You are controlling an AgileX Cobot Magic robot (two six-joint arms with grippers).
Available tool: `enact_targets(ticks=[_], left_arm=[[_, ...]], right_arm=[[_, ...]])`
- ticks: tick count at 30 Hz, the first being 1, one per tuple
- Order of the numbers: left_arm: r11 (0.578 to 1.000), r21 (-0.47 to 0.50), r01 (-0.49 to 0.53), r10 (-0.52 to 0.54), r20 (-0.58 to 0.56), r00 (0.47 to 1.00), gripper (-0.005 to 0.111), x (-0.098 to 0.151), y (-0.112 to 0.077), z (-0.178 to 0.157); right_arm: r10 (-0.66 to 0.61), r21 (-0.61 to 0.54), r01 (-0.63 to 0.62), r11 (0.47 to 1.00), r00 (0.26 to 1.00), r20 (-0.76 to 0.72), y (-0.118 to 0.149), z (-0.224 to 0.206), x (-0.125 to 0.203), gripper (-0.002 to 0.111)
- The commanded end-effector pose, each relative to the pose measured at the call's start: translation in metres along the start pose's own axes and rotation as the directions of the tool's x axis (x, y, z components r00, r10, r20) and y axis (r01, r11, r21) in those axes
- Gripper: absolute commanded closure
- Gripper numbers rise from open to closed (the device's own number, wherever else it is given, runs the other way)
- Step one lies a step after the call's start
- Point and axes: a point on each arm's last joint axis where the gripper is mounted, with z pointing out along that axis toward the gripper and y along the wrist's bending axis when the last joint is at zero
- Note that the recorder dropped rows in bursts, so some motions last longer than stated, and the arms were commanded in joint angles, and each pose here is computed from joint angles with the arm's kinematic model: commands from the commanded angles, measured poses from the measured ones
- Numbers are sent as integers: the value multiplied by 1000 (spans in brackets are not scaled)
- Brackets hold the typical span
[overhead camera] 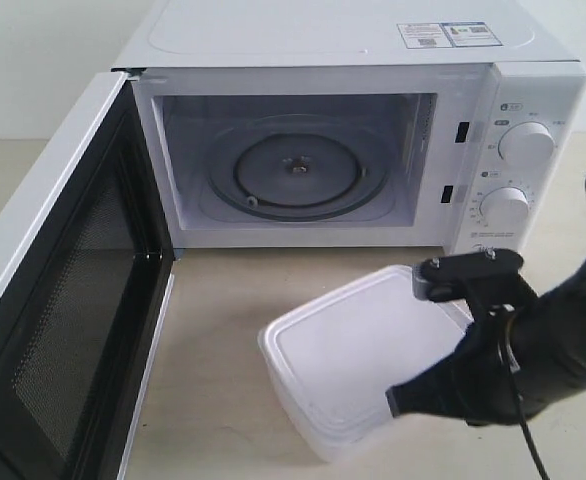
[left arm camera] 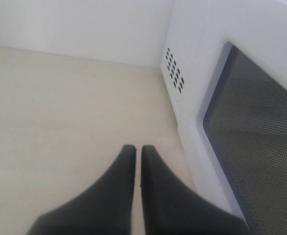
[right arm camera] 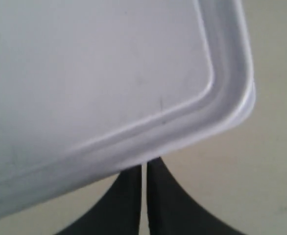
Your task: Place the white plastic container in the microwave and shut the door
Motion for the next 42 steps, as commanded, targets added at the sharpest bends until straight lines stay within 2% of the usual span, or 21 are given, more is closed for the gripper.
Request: enact_targets(ticks=[1,6,12,16,19,22,27,31,32,35,38,41,42], left_arm=[[1000,-2,6,-6,3,1000,102,1,0,0],[1000,-2,6,-6,3,1000,102,1,0,0],[1000,-2,6,-6,3,1000,102,1,0,0],[1000,-2,6,-6,3,1000,102,1,0,0],[1000,-2,6,-6,3,1000,102,1,0,0],[1000,-2,6,-6,3,1000,102,1,0,0],[1000,-2,6,-6,3,1000,102,1,0,0],[1000,-2,6,-6,3,1000,102,1,0,0],[1000,-2,6,-6,3,1000,102,1,0,0],[1000,-2,6,-6,3,1000,102,1,0,0],[1000,-2,6,-6,3,1000,102,1,0,0],[1000,-2,6,-6,3,1000,102,1,0,0],[1000,-2,6,-6,3,1000,102,1,0,0]], right_arm=[[2,8,-4,1000,987,163,1,-7,-37,108],[7,-4,-6,1000,976,217,2,-17,-46,108],[178,-77,-163,984,947,268,-11,-33,-29,108],[362,-216,-305,928,876,318,-23,-49,-15,108],[492,-255,-430,866,825,280,-30,-52,-4,108],[565,-302,-493,816,789,240,-30,-45,8,108],[601,-342,-511,788,760,248,-30,-41,13,108],[634,-393,-527,753,741,222,-19,-42,15,108],[641,-419,-519,745,731,234,-17,-43,14,108],[613,-462,-451,764,733,297,-12,-47,9,108],[626,-499,-443,744,723,292,-7,-49,8,108],[649,-551,-431,714,703,291,-4,-49,11,108],[678,-596,-432,677,681,276,-3,-49,13,108]])
